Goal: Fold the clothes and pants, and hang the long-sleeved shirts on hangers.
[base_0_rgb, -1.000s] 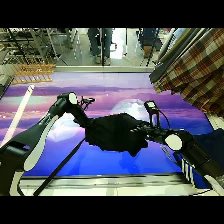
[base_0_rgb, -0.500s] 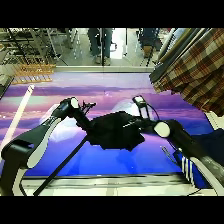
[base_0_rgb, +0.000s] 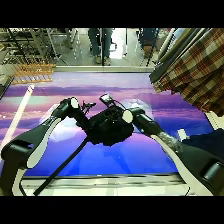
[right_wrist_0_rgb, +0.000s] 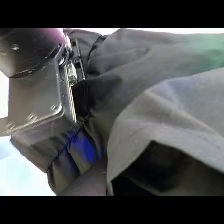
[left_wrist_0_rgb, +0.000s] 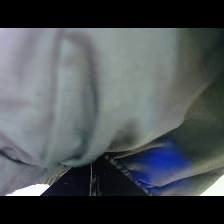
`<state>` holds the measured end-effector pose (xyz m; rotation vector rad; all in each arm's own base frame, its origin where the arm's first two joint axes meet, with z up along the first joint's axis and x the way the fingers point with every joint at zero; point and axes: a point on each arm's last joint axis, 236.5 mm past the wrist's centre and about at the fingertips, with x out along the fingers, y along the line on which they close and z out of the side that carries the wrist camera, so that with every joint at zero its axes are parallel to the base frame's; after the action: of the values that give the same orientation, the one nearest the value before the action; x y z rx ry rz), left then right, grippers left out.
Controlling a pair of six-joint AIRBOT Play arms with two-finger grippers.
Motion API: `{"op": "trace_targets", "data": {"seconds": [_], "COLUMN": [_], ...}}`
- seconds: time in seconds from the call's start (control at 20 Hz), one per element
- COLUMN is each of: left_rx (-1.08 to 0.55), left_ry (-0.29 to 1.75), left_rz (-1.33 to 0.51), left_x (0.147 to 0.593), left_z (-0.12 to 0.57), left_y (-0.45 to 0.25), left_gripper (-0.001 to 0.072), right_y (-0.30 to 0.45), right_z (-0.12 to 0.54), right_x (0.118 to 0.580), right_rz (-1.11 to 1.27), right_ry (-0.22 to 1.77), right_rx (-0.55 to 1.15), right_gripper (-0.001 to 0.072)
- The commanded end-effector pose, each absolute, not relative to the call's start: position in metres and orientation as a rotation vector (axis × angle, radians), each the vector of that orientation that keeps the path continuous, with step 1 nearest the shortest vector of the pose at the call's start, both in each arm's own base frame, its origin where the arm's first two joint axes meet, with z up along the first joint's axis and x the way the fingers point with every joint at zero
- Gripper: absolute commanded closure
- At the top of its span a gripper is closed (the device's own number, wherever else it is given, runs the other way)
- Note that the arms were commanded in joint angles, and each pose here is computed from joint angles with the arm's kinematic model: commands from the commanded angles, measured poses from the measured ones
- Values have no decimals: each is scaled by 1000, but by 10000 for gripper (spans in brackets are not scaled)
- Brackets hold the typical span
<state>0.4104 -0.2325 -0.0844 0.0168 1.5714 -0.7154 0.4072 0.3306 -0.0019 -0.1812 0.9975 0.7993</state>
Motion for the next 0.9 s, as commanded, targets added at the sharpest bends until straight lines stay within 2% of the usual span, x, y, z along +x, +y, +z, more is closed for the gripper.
{"op": "trace_targets", "data": {"seconds": [0.0,0.15,0.4,0.65,0.75,0.85], "left_rx": [-13,-76,-133,-139,-140,-137], "left_ry": [1531,1465,1389,1358,1341,1351], "left_rz": [-700,-631,-561,-546,-541,-544], "left_x": [418,433,441,433,432,427], "left_z": [-58,-23,24,53,62,66], "left_y": [-219,-190,-149,-132,-128,-126], "left_gripper": [700,700,700,699,699,699], "right_y": [346,353,377,375,360,330], "right_z": [-28,-39,-32,29,75,119], "right_x": [407,401,390,382,380,390], "right_rz": [825,865,949,1064,1071,998], "right_ry": [1062,1078,1087,1090,1092,1064], "right_rx": [-145,-137,-24,-59,-59,-63], "right_gripper": [675,674,673,274,272,202]}}
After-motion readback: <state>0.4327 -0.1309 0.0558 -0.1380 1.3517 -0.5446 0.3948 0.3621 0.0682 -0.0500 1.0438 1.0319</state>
